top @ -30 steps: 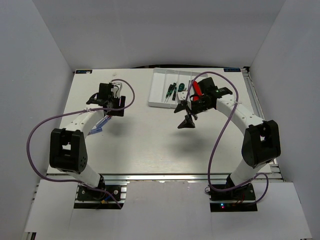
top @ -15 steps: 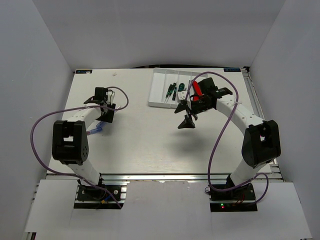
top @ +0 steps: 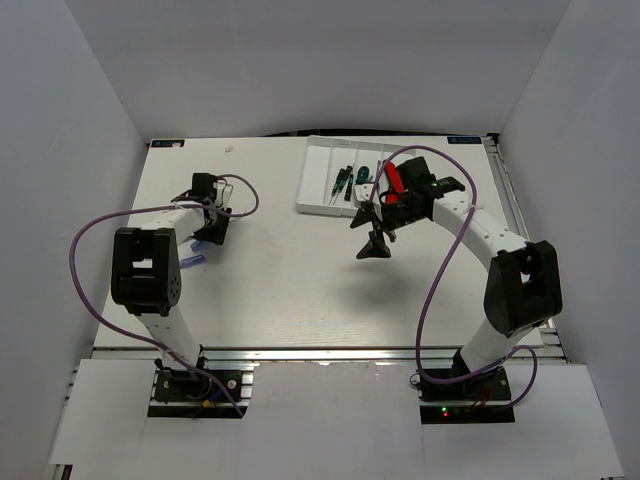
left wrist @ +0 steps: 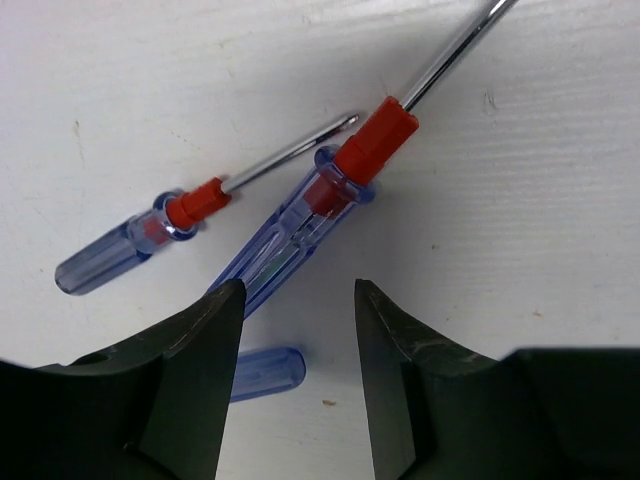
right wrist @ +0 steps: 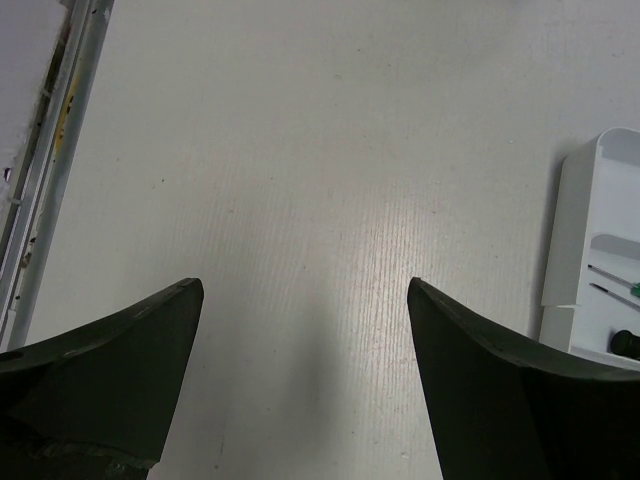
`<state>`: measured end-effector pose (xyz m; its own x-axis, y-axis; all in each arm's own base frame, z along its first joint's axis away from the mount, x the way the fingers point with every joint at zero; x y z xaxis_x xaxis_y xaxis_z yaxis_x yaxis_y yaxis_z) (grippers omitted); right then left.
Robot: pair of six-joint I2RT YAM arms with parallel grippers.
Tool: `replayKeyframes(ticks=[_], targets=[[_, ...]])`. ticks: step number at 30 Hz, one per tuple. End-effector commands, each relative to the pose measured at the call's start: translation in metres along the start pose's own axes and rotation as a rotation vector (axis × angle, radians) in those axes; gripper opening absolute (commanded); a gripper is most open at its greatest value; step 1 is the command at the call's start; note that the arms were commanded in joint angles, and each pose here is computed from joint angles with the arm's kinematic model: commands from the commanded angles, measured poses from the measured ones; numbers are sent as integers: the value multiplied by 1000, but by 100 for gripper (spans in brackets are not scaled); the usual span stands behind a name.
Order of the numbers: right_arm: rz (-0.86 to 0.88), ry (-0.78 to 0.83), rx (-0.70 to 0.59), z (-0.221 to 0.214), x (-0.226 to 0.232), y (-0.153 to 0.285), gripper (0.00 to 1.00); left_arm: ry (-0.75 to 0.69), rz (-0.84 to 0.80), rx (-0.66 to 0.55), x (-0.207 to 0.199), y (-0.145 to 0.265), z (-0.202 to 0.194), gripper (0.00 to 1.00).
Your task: Sort the tools into containers
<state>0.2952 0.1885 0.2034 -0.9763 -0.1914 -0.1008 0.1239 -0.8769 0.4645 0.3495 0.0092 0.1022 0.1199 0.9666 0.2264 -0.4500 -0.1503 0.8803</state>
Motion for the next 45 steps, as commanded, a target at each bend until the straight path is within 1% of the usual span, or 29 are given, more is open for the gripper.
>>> replayKeyframes(ticks=[1,4,6,13,22,35,45], targets=[[-11,27,-12,9,6,5,89,-4,-24,-35,3,1,12,58],[-10,24,-11,9,6,5,90,-3,-27,-35,3,1,13,57],[-8,22,-10,8,6,4,89,3,-26,-57,4,6,18,56],[-4,15,-15,7,5,3,89,15,-52,-134,6,26,31,56],[-3,10,-13,7,5,3,89,12,-63,-140,4,25,31,56],[-3,11,-3,7,8,4,89,-36,-9,-118,11,11,35,56],[-1,6,-1,6,9,4,89,-32,-49,-81,9,-5,26,56]])
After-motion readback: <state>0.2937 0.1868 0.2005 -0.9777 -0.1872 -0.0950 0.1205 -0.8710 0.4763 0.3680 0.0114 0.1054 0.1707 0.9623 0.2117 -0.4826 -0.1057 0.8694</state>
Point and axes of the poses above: each gripper's point midway between its finger pads, its own y axis back along the fingers, its own x axis along the line the jaws close on, z = x × y, the point moved 8 cm from there along y, back along the fingers, and after that the axes turned 3 degrees about y, right-handed, at the moved point
